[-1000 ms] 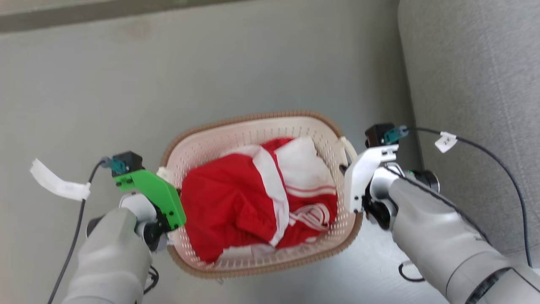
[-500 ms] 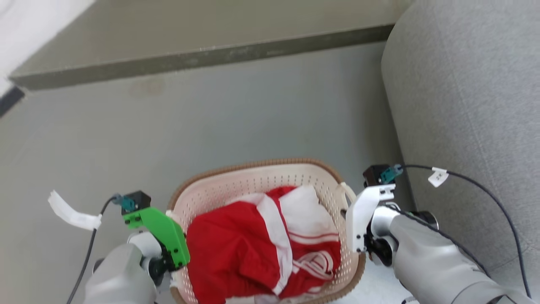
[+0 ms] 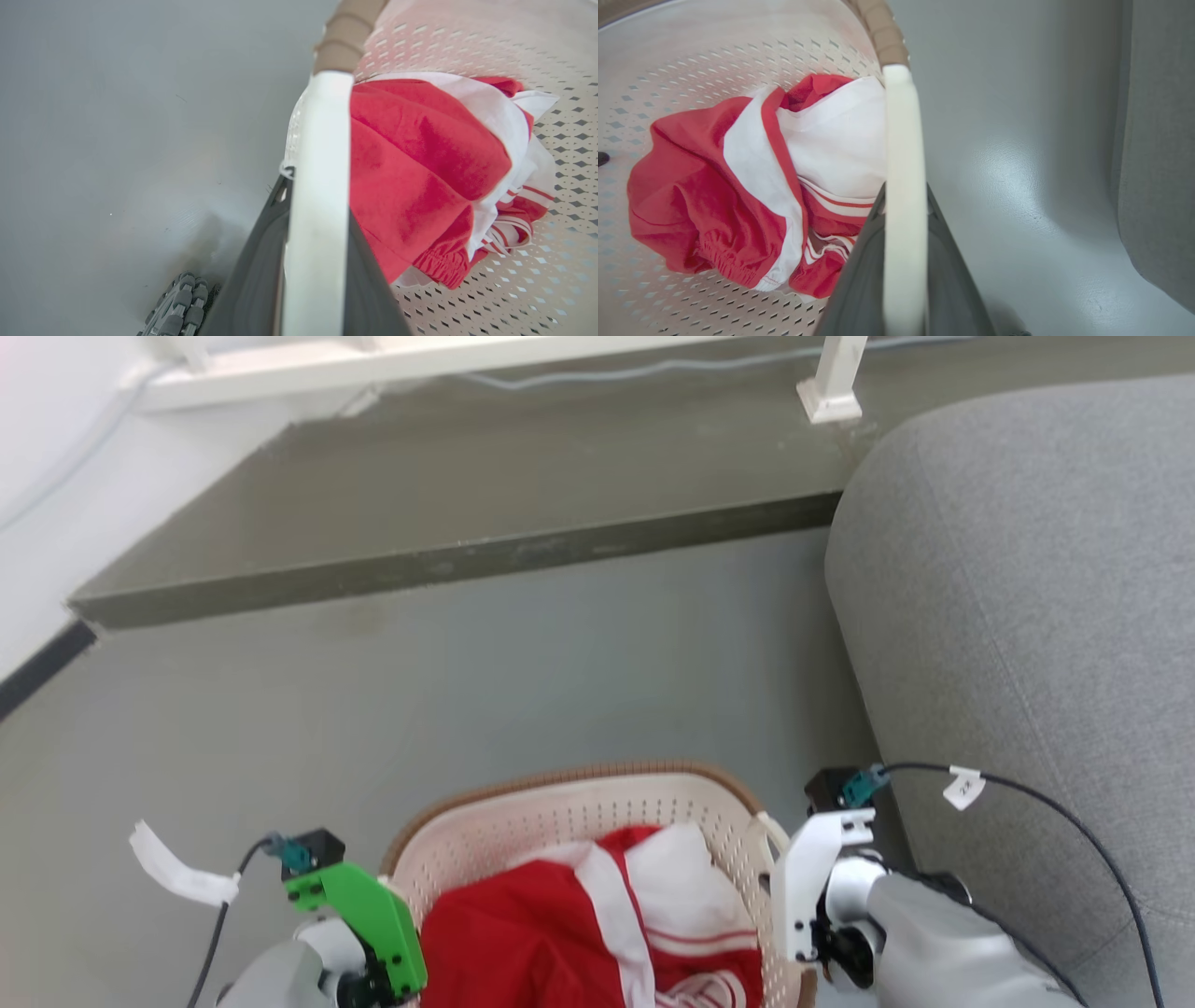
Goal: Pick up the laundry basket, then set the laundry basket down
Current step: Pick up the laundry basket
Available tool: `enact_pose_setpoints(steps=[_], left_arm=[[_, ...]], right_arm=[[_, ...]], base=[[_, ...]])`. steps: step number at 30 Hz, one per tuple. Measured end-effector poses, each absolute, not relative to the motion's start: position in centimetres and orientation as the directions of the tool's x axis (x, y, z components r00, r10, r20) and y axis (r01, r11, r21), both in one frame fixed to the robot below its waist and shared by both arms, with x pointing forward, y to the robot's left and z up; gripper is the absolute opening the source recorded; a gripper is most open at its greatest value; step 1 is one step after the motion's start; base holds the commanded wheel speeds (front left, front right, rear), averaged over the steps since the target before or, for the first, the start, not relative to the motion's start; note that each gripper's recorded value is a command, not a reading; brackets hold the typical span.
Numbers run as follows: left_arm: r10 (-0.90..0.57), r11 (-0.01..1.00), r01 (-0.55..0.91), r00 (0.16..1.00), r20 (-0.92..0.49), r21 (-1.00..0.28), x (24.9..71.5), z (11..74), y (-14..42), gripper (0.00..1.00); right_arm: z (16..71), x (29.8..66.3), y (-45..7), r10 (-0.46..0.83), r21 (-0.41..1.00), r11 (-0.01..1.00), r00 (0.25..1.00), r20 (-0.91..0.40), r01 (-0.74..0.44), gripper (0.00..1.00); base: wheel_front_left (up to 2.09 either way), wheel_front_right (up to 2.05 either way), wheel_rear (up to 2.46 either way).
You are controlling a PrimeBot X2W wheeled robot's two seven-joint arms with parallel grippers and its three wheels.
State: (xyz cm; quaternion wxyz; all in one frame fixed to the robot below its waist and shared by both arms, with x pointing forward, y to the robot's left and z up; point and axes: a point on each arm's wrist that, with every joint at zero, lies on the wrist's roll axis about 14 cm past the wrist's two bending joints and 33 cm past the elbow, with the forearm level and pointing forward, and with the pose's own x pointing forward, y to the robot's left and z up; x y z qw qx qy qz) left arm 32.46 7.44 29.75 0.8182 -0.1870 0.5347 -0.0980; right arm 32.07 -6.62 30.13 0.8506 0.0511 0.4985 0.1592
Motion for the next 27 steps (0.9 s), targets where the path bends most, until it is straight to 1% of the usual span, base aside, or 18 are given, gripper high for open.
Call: enact_pose_setpoints(steps=[10, 16, 27], left_arm=[[-0.358, 0.911, -0.04, 0.416, -0.836, -0.41, 30.3, 30.3, 7.6, 0.0], [-0.359, 0.908, -0.045, 0.428, -0.83, -0.416, 30.3, 30.6, 7.7, 0.0], [-0.362, 0.908, -0.046, 0.418, -0.833, -0.417, 30.0, 30.6, 7.6, 0.0]], right_arm=[[30.5, 29.9, -6.5, 0.326, 0.254, 0.943, 0.45, -0.831, -0.213, 0.0], [30.9, 29.8, -6.4, 0.328, 0.258, 0.943, 0.453, -0.829, -0.209, 0.0], [30.9, 29.7, -6.5, 0.325, 0.257, 0.944, 0.449, -0.832, -0.207, 0.0]], base=[[0.0, 0.0, 0.0], [0.0, 0.0, 0.0], [0.0, 0.0, 0.0]])
